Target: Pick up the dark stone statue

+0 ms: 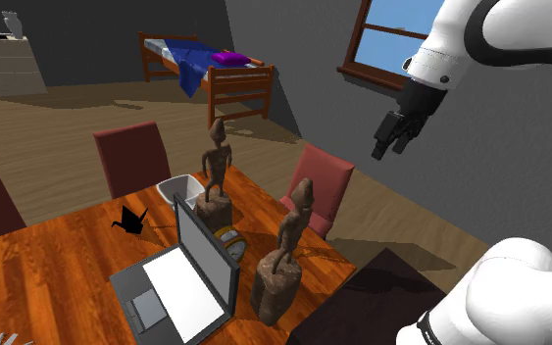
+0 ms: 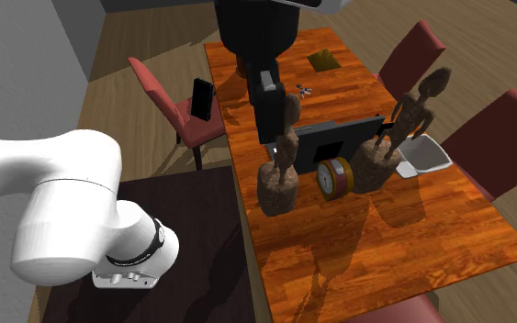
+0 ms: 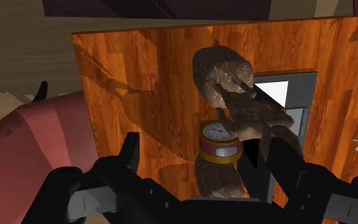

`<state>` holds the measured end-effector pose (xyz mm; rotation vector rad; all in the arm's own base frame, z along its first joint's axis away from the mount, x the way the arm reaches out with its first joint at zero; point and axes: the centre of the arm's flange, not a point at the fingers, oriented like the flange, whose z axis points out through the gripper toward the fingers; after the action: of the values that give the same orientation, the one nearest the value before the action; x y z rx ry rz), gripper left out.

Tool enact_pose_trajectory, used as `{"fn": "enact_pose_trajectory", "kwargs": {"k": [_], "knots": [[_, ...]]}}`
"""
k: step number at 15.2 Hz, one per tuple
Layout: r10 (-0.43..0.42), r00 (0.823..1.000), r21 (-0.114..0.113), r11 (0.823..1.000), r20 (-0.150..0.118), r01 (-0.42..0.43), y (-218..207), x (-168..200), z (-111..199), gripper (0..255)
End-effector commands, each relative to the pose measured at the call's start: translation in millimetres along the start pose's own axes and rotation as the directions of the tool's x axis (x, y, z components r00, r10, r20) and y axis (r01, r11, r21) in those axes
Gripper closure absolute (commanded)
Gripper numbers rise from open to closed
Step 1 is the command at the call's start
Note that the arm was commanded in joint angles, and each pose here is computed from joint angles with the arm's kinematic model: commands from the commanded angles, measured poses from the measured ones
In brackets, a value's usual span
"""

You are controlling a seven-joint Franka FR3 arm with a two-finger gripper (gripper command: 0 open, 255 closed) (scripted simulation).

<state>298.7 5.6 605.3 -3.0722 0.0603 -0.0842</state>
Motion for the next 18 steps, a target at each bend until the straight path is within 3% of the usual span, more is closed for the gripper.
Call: {"fn": "enact_pose_trajectory", "kwargs": {"k": [1,3,5,7,9,11,13,15,18], "knots": [[0.000,1.000,0.000,1.000,0.000,0.000,0,0,0,0],[0.124,0.992,-0.021,0.992,-0.018,-0.124,-24,-8,16,0],[0.246,0.969,-0.041,0.968,-0.038,-0.247,-49,-13,32,0],[0.363,0.930,-0.057,0.929,-0.061,-0.366,-73,-14,49,0],[0.474,0.876,-0.070,0.875,-0.085,-0.480,-97,-13,67,0],[0.577,0.809,-0.080,0.806,-0.111,-0.586,-121,-7,85,0],[0.670,0.729,-0.087,0.725,-0.138,-0.683,-143,1,103,0],[0.752,0.638,-0.090,0.633,-0.165,-0.769,-163,12,122,0],[0.851,0.483,-0.089,0.476,-0.206,-0.875,-190,34,150,0]]}}
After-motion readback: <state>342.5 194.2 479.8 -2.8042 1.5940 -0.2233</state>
